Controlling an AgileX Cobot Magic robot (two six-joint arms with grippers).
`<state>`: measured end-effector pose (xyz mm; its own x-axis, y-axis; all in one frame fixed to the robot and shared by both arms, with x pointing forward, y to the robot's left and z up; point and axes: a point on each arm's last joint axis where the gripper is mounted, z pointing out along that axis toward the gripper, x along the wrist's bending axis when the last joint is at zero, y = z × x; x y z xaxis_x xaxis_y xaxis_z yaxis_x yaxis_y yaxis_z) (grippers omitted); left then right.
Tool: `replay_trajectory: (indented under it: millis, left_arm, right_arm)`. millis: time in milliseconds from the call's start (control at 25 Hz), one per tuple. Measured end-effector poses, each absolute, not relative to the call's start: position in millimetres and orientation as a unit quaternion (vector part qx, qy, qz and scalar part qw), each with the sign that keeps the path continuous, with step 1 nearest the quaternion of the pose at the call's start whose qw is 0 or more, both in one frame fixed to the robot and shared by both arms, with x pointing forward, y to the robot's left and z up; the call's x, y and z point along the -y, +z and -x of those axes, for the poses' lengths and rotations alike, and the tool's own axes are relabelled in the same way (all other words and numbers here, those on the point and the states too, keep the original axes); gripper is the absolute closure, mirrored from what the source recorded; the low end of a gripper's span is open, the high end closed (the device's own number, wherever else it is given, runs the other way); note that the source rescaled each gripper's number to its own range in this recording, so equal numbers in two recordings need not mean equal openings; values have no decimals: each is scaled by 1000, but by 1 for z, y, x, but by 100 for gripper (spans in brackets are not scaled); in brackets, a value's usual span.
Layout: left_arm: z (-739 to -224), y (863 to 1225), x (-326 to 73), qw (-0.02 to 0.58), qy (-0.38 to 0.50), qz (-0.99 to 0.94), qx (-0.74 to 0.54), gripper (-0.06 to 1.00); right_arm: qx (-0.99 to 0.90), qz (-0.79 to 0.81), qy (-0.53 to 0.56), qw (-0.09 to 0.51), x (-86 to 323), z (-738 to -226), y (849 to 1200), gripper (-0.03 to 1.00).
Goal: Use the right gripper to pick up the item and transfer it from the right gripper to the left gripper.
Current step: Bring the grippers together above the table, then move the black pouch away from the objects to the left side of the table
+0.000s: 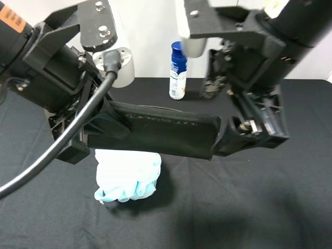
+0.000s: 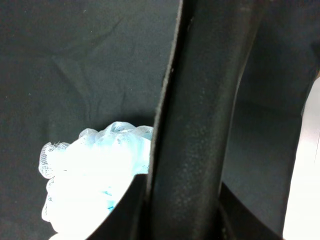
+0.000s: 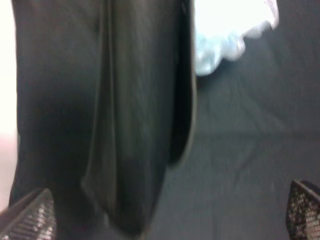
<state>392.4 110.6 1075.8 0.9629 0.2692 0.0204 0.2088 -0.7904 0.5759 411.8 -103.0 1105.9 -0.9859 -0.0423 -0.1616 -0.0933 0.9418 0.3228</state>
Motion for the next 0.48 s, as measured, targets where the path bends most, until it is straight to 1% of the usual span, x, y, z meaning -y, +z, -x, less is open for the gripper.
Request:
replay_trajectory:
  millis: [280, 480]
  left_arm:
    - [-392, 1076, -111, 298, 51, -945, -126, 93]
    - [-392, 1076, -111, 298, 51, -945, -126, 93]
  right_arm:
    - [-981, -35, 141, 128, 127, -406, 1124, -3]
    - [-970, -78, 165, 161, 145, -396, 1143, -3]
